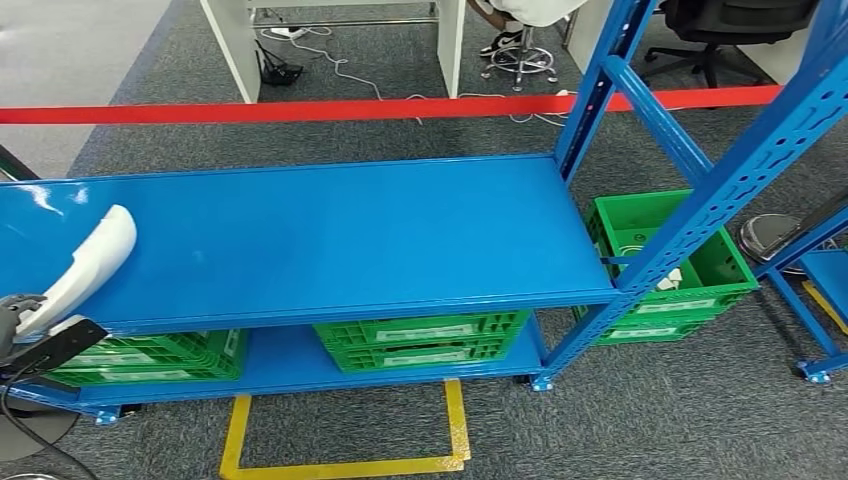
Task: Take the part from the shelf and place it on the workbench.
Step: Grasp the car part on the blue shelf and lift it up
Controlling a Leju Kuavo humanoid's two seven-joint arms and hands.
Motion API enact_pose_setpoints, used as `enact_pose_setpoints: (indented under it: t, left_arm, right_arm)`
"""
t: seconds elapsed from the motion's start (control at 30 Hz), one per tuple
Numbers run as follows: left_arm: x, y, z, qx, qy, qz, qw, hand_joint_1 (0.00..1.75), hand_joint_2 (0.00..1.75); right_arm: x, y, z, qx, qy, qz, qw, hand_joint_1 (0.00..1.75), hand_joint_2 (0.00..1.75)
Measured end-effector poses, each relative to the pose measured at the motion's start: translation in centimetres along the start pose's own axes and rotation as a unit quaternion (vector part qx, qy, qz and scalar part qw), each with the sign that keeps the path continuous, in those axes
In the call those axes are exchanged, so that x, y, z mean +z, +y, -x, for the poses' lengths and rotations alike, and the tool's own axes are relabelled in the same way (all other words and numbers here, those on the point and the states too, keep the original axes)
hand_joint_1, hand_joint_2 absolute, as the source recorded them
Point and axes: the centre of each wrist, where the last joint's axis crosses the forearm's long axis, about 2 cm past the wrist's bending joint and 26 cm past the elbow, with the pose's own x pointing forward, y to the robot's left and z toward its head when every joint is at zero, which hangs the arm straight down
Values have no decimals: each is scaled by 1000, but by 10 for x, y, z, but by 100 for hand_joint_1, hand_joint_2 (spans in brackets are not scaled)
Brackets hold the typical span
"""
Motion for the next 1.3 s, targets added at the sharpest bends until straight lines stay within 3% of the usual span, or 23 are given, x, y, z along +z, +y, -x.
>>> enact_pose_setpoints:
  t: [0.17,0.5,0.8,1.03,1.3]
  left_arm:
    - [16,1,-22,108,-22,-115,987,175,175]
    - [48,33,-83,250,-121,-274,921,175,175]
    - [68,57,-107,264,-193,-325,887,175,175]
    - [80,72,-128,328,-258,-319,851,175,175]
    - [93,75,-142,334,-283,-332,835,175,175]
  right_arm:
    - [0,3,2,2,0,0,1000,0,175]
    - [1,8,8,7,-2,1,1000,0,175]
    - [2,10,9,8,-6,3,1000,0,175]
    - [2,10,9,7,-11,4,1000,0,175]
    - [3,15,8,-4,-14,4,1000,0,175]
